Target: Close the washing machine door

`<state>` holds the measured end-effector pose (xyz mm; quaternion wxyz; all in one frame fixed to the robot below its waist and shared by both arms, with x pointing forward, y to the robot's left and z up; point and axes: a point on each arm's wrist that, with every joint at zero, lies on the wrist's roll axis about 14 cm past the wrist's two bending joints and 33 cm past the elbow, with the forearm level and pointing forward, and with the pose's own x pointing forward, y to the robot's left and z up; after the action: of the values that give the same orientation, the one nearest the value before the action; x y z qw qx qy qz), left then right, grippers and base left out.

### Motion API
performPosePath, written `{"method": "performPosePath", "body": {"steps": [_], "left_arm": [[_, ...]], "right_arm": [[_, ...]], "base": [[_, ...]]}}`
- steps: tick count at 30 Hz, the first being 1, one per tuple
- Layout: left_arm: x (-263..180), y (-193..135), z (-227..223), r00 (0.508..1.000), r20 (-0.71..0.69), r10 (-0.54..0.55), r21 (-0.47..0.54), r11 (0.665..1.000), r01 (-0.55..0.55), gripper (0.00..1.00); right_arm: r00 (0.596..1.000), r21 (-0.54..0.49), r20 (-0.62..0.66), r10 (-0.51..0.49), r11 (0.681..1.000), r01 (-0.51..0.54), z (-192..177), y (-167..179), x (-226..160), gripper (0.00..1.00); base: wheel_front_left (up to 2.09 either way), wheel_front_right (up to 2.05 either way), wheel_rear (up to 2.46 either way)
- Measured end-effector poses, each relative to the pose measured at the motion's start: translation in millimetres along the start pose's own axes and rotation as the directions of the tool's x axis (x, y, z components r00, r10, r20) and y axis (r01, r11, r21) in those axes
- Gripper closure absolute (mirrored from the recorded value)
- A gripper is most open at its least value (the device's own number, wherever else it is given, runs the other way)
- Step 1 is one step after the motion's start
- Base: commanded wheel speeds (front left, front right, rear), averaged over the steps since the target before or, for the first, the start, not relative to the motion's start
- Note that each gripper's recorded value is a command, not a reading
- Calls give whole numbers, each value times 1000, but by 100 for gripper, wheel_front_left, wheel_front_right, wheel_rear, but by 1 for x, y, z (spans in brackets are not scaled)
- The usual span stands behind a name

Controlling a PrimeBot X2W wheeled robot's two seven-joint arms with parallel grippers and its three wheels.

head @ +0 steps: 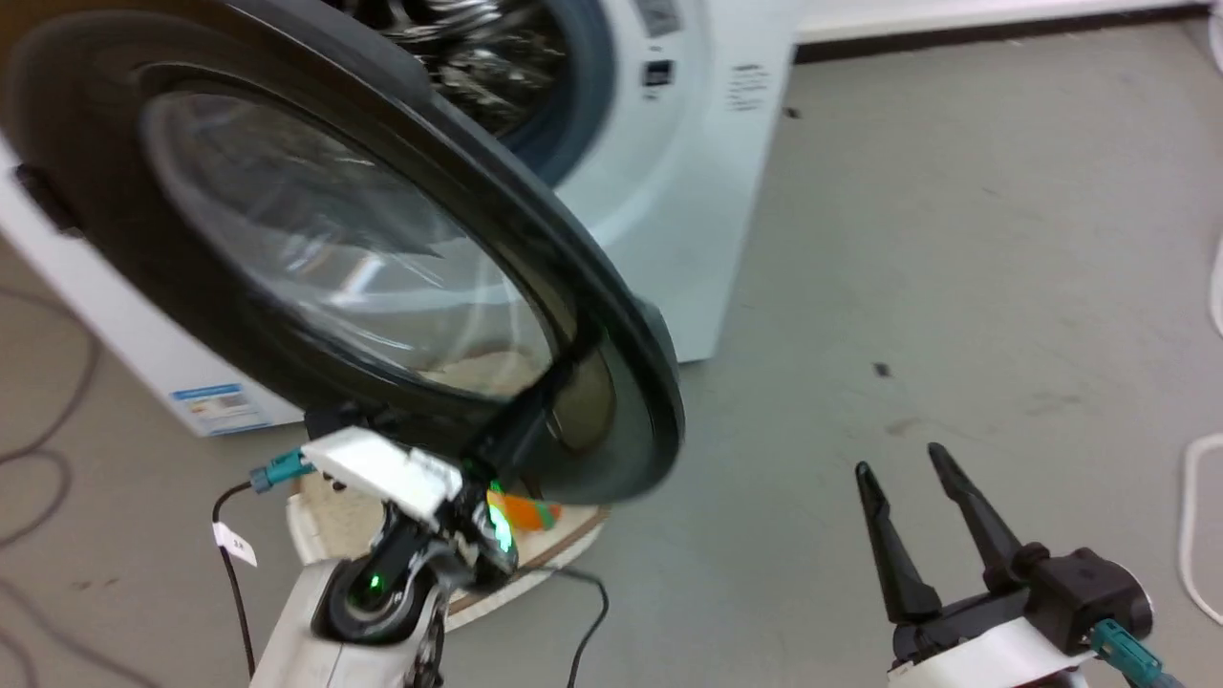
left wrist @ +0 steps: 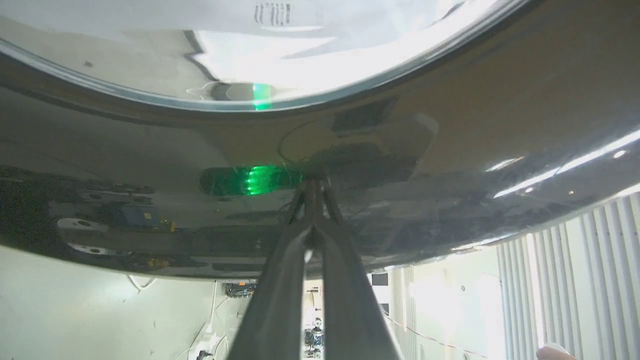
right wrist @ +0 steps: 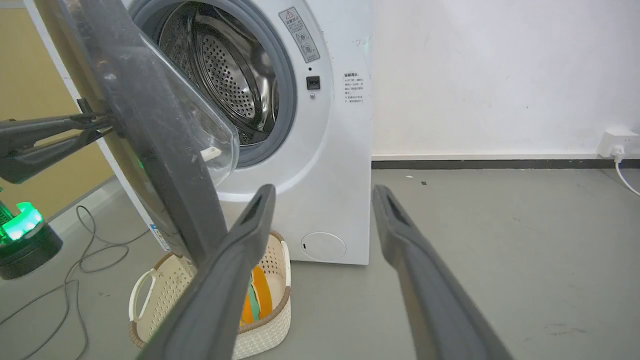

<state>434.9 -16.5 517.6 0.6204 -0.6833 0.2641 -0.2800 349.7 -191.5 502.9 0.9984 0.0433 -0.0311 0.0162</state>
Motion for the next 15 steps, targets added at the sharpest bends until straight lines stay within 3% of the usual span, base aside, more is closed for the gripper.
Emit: {"method": "performPosePath", "body": {"steps": [8,15], "left_arm": [[55,-10,0,999,45,-23,-4,1000,23,100],[61,-26,-3,997,59,-55,35,998,52,100]], "right_arm": [[996,-14,-14,-83,996,83,-1,-22,-17,0],[997,-7,-4,-81,997,81,2,-20,-17,0]], "base": [[0,0,0],[0,0,0]]}}
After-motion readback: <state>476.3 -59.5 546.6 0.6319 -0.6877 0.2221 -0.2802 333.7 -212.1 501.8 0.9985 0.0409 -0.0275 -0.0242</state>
